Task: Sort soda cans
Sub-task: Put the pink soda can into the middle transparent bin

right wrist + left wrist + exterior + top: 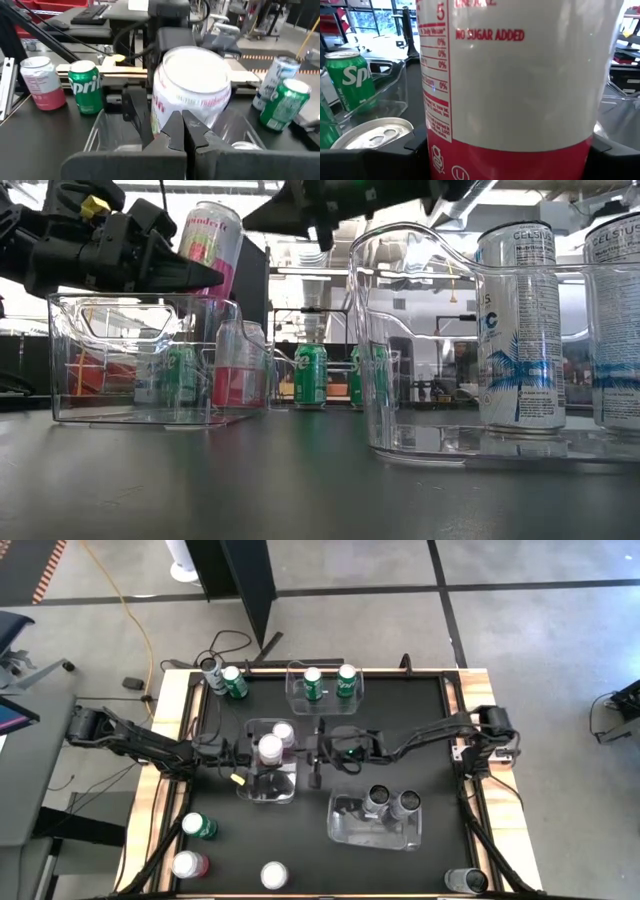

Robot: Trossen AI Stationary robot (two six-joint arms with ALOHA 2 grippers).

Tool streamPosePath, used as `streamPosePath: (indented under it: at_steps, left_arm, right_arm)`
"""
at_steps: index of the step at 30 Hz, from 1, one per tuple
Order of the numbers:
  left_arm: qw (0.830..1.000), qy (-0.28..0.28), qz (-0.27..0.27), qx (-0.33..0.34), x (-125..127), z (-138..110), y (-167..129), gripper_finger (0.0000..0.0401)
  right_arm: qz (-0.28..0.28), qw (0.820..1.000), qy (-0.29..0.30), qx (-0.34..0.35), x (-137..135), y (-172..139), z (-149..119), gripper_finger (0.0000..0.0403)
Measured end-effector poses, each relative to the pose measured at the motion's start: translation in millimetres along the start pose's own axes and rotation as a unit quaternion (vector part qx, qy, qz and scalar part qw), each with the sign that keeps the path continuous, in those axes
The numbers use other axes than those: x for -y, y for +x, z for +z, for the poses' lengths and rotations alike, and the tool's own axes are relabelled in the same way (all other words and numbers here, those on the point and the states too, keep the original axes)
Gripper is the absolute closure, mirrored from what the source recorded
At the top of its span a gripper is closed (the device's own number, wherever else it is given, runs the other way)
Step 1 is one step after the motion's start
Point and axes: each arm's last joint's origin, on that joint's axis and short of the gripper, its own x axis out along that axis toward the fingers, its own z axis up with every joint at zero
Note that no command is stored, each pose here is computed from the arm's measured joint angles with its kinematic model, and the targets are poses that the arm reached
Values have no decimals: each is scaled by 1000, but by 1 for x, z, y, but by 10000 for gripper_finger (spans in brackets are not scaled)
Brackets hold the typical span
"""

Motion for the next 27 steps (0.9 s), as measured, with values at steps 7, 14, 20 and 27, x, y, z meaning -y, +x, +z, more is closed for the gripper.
streamPosePath:
  at_steps: [7,14,20,27]
  left_arm:
    - [1000,10,0,7,0,-4,-4,121]
    - [999,6,-2,37,-2,-12,-17,121]
    - [999,11,-1,36,-2,-13,-18,121]
    - [999,22,-2,34,-2,-13,-18,121]
  right_arm:
    - [6,1000,16,0,-6,4,-5,396]
    - [12,1000,25,0,-12,3,-5,295]
    - [9,999,36,26,-9,5,-2,172]
    - [1,998,41,43,-3,6,1,137]
